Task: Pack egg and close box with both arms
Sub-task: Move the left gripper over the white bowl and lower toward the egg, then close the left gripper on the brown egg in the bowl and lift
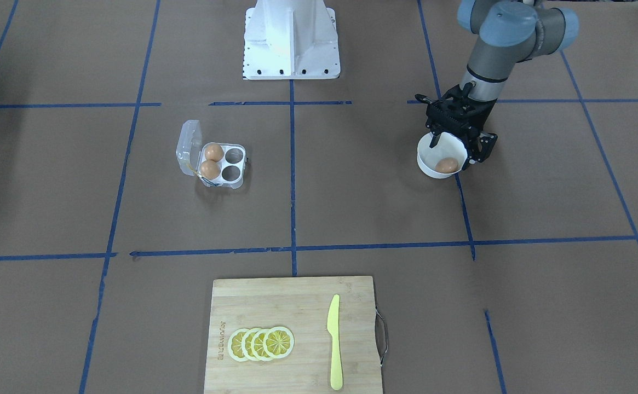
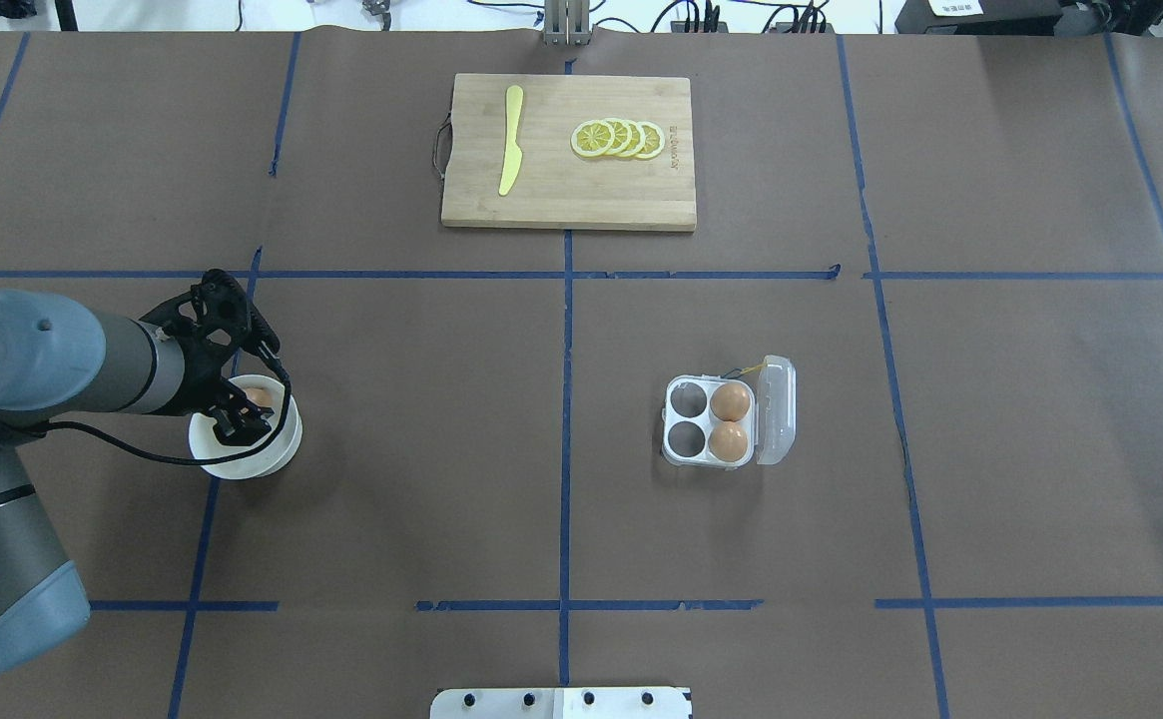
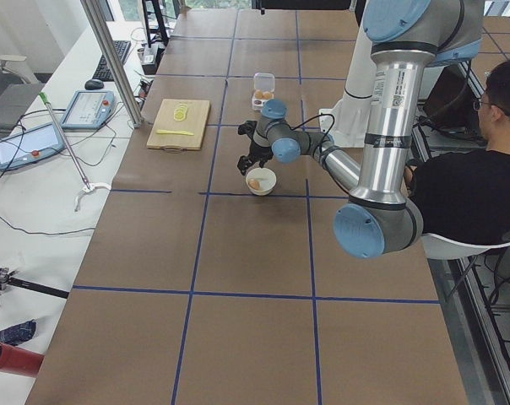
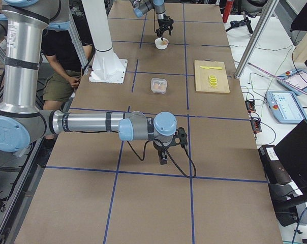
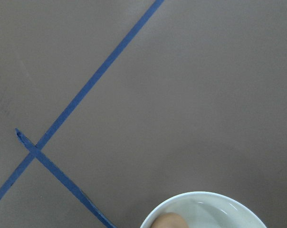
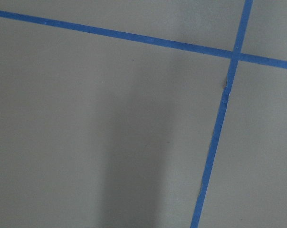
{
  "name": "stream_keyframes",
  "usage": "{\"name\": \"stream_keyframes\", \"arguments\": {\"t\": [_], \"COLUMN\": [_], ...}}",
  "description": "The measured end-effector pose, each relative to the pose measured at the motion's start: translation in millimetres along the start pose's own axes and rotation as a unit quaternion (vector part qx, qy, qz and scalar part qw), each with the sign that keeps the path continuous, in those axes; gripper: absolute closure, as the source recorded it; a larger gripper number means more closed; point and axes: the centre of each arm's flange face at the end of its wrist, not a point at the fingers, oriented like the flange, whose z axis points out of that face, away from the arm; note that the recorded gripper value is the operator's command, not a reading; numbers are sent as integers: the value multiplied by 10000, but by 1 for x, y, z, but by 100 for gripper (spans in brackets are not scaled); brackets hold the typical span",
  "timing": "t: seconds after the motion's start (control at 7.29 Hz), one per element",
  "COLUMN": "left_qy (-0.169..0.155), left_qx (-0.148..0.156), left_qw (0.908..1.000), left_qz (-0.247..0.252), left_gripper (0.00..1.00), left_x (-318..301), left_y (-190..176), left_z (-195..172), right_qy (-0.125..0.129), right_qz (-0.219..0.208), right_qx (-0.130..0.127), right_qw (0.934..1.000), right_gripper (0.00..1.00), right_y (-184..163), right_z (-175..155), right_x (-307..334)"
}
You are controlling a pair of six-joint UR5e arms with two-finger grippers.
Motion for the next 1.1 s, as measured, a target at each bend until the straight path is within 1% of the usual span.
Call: {"name": "stream_keyframes", "arguments": {"t": [0.14,0.55,0.69,1.1], "left_qy": [-72,-88,-70,182], "left_qx": [-158,-335,-373,-498], "left_qw": [9998,9993,9990,9979], "left_qz": [28,151,227,370], "left_gripper": [21,26,26,26], "left_x": [5,8,7,10], "left_y": [-5,-4,-2,3], "left_z": [2,11,15,23], "right_qy": [-11,-25,-26,-29], "right_qz": [9,29,32,15], "right_qx": [-5,-20,-21,-1], "right_qw": [10000,10000,10000,10000], "right_gripper": [0,0,0,0], "right_y": [0,1,1,1], "right_z": [1,3,4,3], "right_x": [2,4,4,3]}}
